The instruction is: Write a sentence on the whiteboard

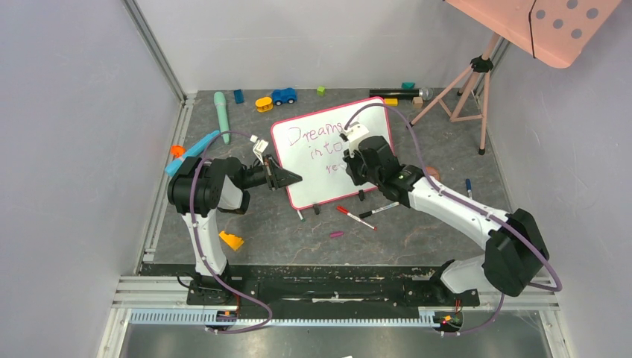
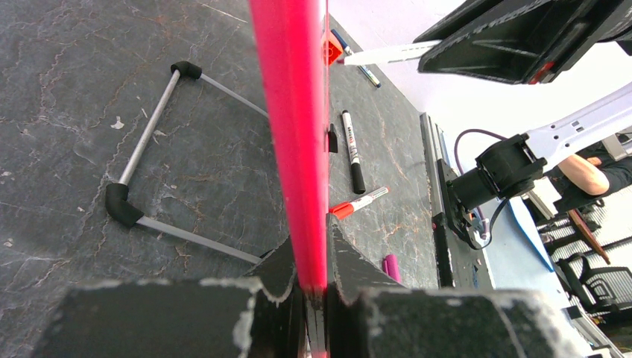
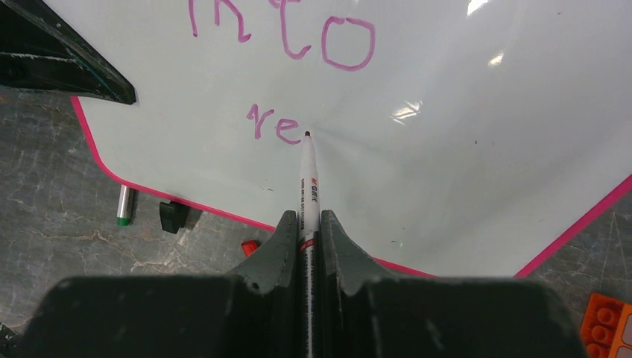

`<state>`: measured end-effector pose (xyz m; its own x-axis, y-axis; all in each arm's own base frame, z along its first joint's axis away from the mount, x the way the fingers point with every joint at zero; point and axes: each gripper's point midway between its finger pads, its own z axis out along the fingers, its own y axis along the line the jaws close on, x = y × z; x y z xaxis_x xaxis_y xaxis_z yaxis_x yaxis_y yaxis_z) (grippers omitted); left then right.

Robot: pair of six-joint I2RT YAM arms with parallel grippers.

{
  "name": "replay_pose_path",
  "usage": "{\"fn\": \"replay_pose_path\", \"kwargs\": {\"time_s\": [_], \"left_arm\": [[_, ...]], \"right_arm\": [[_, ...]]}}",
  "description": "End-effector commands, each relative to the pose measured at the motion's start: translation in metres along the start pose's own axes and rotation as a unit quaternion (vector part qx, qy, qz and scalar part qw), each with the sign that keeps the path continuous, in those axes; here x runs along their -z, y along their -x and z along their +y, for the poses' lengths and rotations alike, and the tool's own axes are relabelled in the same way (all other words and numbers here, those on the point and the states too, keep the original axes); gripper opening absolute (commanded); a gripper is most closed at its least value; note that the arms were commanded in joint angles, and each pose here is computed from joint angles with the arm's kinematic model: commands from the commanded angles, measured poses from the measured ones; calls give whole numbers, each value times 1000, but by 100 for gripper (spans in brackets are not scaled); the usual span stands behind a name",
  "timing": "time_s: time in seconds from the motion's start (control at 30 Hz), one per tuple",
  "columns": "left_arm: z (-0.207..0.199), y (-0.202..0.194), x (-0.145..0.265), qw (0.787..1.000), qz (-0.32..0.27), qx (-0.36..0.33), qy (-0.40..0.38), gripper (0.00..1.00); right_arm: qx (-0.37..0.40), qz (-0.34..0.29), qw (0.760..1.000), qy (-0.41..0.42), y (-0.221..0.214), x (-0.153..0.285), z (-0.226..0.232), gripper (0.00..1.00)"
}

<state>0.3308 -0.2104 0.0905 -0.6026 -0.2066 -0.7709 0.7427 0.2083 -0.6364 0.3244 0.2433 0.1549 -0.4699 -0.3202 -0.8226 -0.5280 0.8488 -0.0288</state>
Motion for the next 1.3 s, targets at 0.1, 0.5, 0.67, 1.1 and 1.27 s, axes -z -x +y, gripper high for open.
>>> {"fn": "replay_pose_path", "kwargs": {"time_s": [0.1,0.5,0.67,1.1,1.27], "left_arm": [[20,-1,5,995,-10,-96,14,2],[19,-2,5,995,-10,-98,15,2],[18,-2,4,995,-10,-99,15,2],[20,-2,3,995,-13,-98,19,4],[19,-3,2,995,-8,-99,12,4]], "right_arm": [[-5,-74,997,5,44,23,-2,0],[-10,-80,997,-14,45,27,-13,0],[-12,-84,996,-23,44,32,-17,0],[-14,-79,996,-32,37,32,-21,0],[-22,-74,996,-32,35,29,-20,0]]}}
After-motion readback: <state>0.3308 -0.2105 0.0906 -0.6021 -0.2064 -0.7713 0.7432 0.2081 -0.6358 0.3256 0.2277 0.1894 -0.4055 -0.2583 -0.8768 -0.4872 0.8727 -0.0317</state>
